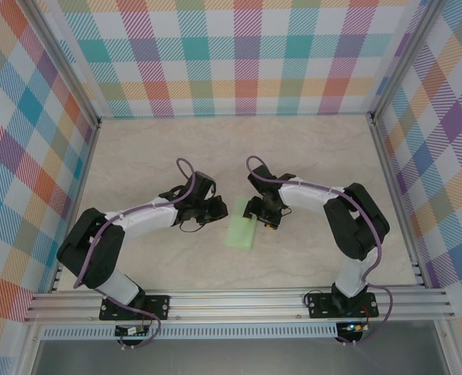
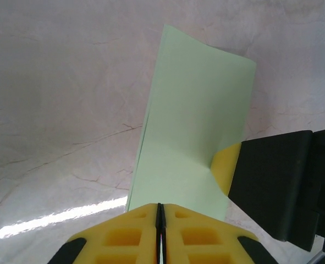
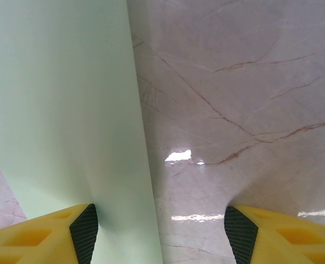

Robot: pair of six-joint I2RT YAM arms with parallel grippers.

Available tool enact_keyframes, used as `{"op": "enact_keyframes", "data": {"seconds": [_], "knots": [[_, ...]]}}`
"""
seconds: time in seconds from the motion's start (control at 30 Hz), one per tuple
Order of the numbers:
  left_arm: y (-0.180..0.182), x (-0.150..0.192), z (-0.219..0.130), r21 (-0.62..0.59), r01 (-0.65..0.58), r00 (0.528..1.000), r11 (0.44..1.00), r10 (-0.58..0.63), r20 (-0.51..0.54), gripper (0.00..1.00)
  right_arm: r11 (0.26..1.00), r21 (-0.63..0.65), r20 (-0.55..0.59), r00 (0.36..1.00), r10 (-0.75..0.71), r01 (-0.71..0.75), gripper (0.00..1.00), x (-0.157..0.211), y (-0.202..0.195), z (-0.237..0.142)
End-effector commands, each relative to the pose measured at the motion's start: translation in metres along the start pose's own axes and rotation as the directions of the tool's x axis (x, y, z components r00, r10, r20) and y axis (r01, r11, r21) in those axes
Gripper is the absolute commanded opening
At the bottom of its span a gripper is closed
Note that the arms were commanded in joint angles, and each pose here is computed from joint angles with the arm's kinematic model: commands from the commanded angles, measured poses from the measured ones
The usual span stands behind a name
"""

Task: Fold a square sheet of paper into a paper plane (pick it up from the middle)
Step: Hold the square sheet of paper at the center of the table.

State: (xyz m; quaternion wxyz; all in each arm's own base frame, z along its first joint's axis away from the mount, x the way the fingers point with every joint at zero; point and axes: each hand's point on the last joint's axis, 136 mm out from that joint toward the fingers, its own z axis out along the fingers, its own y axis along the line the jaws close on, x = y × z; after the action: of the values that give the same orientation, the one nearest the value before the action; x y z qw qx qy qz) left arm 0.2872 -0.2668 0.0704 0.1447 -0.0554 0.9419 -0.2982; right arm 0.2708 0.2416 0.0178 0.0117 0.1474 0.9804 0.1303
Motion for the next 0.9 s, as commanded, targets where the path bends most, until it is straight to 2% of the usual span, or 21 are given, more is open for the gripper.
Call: {"op": "enact_keyframes", "data": {"seconds": [0.0,0.1,0.53,0.87], "knots": [[-0.016,0.002,0.012,0.029,-0.016,0.999,0.999,0.017,-0.029,0.07,0.988,0.154,-0.030,0.999,0.025,-0.020,0.67,0.008,-0.038,0.026],[-0.015,0.003,0.025,0.013,-0.008,0.999,1.000,0.008,-0.054,0.00,0.987,0.158,-0.030,0.999,0.024,-0.019,0.67,0.008,-0.038,0.026],[-0.014,0.010,0.054,0.002,-0.008,0.994,1.000,0.008,-0.109,0.00,0.987,0.158,-0.034,0.999,0.029,-0.024,0.67,0.009,-0.039,0.028],[0.012,0.020,0.066,-0.089,0.004,0.991,0.996,-0.016,-0.135,0.00,0.992,0.128,-0.036,0.999,0.017,-0.012,0.68,0.009,-0.033,0.025]]}}
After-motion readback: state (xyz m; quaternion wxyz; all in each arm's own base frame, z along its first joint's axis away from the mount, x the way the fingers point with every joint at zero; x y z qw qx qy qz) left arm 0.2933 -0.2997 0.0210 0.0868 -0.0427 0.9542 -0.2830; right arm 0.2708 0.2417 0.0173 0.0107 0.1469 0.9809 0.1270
